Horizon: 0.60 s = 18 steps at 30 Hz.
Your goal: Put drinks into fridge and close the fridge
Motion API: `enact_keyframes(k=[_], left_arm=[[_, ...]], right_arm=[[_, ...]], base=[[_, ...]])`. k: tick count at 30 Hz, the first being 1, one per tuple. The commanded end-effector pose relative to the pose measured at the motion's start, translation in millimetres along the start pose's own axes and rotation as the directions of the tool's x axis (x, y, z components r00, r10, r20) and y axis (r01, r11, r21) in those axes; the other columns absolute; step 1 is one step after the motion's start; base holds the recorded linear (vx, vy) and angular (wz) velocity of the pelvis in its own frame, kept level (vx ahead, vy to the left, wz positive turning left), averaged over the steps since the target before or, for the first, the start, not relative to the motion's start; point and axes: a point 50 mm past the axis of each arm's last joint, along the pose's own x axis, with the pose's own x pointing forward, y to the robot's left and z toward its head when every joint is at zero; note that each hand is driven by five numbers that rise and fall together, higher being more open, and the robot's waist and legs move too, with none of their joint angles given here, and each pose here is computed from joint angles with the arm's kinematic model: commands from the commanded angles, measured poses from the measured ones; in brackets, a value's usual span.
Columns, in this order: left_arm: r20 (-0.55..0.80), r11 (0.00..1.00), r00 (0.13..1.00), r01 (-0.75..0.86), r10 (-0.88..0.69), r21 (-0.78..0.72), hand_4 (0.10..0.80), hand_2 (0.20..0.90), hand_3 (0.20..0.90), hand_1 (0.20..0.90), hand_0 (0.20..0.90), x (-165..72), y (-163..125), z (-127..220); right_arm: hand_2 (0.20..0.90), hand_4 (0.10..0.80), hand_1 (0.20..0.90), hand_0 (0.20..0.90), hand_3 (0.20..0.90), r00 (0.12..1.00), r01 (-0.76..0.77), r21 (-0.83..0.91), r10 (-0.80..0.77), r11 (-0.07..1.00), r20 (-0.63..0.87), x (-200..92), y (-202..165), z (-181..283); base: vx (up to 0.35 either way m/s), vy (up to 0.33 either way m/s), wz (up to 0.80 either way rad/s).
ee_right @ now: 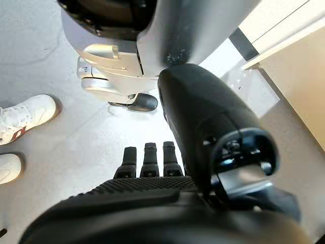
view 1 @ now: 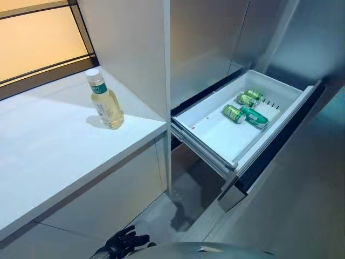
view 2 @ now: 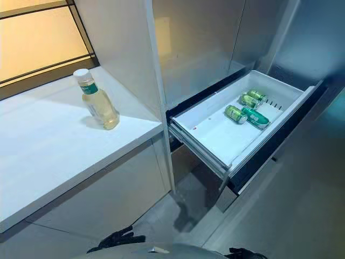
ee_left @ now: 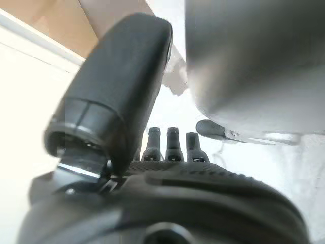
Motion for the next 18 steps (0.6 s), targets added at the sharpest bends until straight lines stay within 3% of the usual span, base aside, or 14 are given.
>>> enact_keyframes(k=[1, 13, 18], left_arm=[[0.075, 0.997, 0.994, 0.078, -0.077, -0.008, 0.8, 0.9, 0.9, 0.9, 0.9, 8, -22, 26], [0.137, 0.989, 0.98, 0.134, -0.143, 0.069, 0.8, 0.9, 0.9, 0.9, 0.9, 8, -31, 37], [0.194, 0.962, 0.96, 0.158, -0.203, 0.223, 0.8, 0.9, 0.9, 0.9, 0.9, 7, -39, 50]], right_arm=[[0.9, 0.8, 0.9, 0.9, 0.9, 0.999, -0.044, -0.011, 0.044, 0.999, 0.029, 1, 7, 13], [0.9, 0.8, 0.9, 0.9, 0.9, 0.997, -0.068, -0.009, 0.068, 0.998, 0.032, 1, 9, 15], [0.9, 0.8, 0.9, 0.9, 0.9, 0.997, -0.076, -0.016, 0.076, 0.997, 0.033, 1, 9, 16]], base=[[0.0, 0.0, 0.0], [0.0, 0.0, 0.0], [0.0, 0.0, 0.0]])
